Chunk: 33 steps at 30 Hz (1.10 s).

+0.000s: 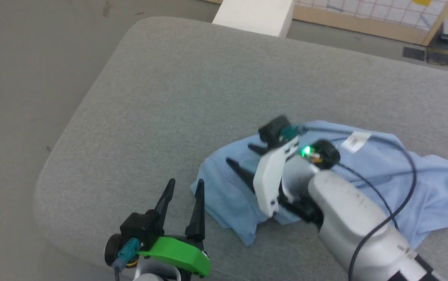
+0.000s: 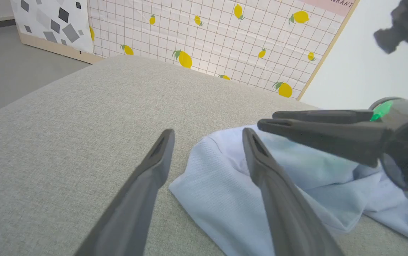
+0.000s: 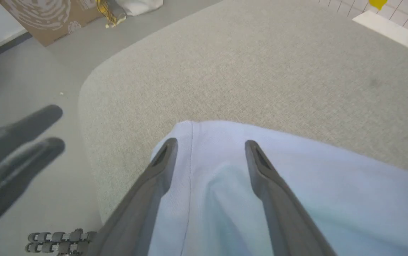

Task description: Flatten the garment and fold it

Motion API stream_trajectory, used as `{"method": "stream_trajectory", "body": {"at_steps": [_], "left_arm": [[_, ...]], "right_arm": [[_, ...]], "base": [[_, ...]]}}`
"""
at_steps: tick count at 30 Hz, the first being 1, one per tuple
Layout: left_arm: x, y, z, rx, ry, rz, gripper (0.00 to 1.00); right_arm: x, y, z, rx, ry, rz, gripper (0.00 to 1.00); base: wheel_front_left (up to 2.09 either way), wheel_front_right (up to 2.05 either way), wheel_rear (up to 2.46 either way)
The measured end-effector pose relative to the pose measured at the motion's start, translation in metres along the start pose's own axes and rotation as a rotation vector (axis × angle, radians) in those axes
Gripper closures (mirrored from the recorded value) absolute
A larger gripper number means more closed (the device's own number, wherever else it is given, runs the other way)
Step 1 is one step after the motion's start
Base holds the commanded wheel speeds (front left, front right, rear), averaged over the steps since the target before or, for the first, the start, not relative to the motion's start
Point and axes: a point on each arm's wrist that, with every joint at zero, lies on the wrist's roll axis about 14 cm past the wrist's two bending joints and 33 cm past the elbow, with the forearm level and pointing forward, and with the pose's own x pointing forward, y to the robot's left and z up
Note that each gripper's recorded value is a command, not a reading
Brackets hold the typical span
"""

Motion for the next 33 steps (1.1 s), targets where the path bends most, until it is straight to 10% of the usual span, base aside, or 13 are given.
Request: {"method": "stream_trajectory", "body": {"at_steps": [7, 12, 18, 26, 29, 33], "left_arm": [[0.003, -0.013, 0.005, -0.004, -0.019, -0.045, 0.00], [0.002, -0.012, 0.003, -0.001, -0.013, -0.043, 0.00], [0.001, -0.007, -0.001, 0.001, 0.001, -0.025, 0.00], [0.002, -0.005, -0.005, 0.004, 0.014, -0.025, 0.00], [0.004, -0.005, -0.006, 0.007, 0.017, -0.026, 0.00], [0.007, -0.008, -0.007, 0.009, 0.019, -0.038, 0.00]], "right_arm": [[-0.061, -0.100, 0.064, -0.001, -0.176, -0.233, 0.00], [-0.116, -0.190, 0.029, -0.008, -0.028, -0.483, 0.00], [-0.129, -0.183, -0.085, 0.114, 0.349, -0.469, 0.00], [-0.131, -0.175, -0.117, 0.139, 0.390, -0.468, 0.00], [-0.129, -0.178, -0.110, 0.130, 0.331, -0.489, 1.00], [-0.129, -0.180, -0.087, 0.132, 0.213, -0.502, 1.00]], "base": [[0.00, 0.00, 0.00], [0.00, 0.00, 0.00], [0.00, 0.00, 0.00], [0.00, 0.00, 0.00], [0.00, 0.00, 0.00], [0.00, 0.00, 0.00]]}}
